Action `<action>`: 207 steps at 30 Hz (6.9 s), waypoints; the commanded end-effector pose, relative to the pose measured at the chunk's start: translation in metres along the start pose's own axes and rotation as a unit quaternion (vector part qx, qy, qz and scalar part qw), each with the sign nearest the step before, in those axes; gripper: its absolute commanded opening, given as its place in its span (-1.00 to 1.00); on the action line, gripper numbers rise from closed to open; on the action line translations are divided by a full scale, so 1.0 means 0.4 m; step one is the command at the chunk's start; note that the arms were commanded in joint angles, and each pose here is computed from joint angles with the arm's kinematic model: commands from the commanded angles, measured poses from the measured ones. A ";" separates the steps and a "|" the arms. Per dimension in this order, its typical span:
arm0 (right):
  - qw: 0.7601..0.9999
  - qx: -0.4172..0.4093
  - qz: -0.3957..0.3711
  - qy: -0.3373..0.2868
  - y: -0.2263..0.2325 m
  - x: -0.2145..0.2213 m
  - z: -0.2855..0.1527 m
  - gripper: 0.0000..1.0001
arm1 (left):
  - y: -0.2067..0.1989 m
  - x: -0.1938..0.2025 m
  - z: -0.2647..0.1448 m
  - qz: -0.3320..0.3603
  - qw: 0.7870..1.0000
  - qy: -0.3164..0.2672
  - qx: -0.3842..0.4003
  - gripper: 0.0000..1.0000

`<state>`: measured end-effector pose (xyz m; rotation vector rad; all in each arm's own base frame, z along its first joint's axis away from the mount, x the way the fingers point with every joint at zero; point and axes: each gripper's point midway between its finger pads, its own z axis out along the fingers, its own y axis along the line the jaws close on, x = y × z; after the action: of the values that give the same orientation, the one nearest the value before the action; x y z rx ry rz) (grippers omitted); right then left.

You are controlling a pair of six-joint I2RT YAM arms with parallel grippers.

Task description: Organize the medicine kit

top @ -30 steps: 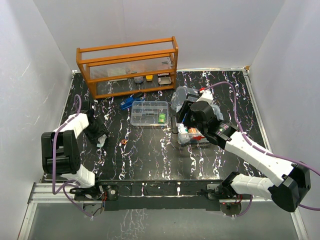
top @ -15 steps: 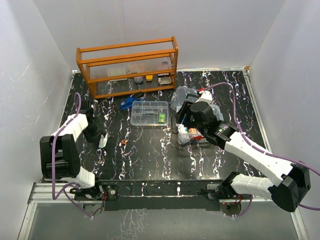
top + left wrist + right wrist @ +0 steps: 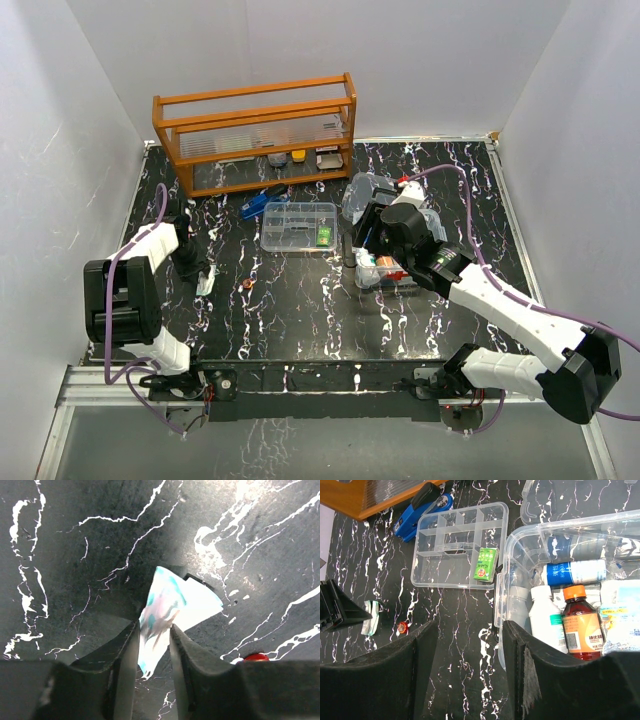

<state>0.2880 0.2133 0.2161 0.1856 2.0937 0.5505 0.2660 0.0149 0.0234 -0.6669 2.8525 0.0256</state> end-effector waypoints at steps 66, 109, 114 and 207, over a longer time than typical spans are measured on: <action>0.988 0.083 0.050 -0.118 -0.076 -0.165 -0.121 0.03 | -0.663 0.019 -0.392 0.742 0.439 -0.309 0.401 -1.00; 0.992 0.040 0.064 -0.100 -0.048 -0.135 -0.113 0.04 | -0.686 -0.049 -0.216 0.786 0.542 -0.196 0.223 -0.48; 0.992 0.036 0.067 -0.097 -0.046 -0.128 -0.109 0.04 | -0.682 -0.110 -0.332 0.668 0.645 -0.290 0.231 -0.45; 0.985 0.091 0.040 -0.139 -0.114 -0.146 -0.110 0.04 | -0.499 -0.048 -0.288 0.495 0.760 -0.314 0.281 -1.00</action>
<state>0.2820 0.1365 0.2350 0.4064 1.9522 0.2892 0.3488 -0.0984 0.1129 0.3526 2.2943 -0.1914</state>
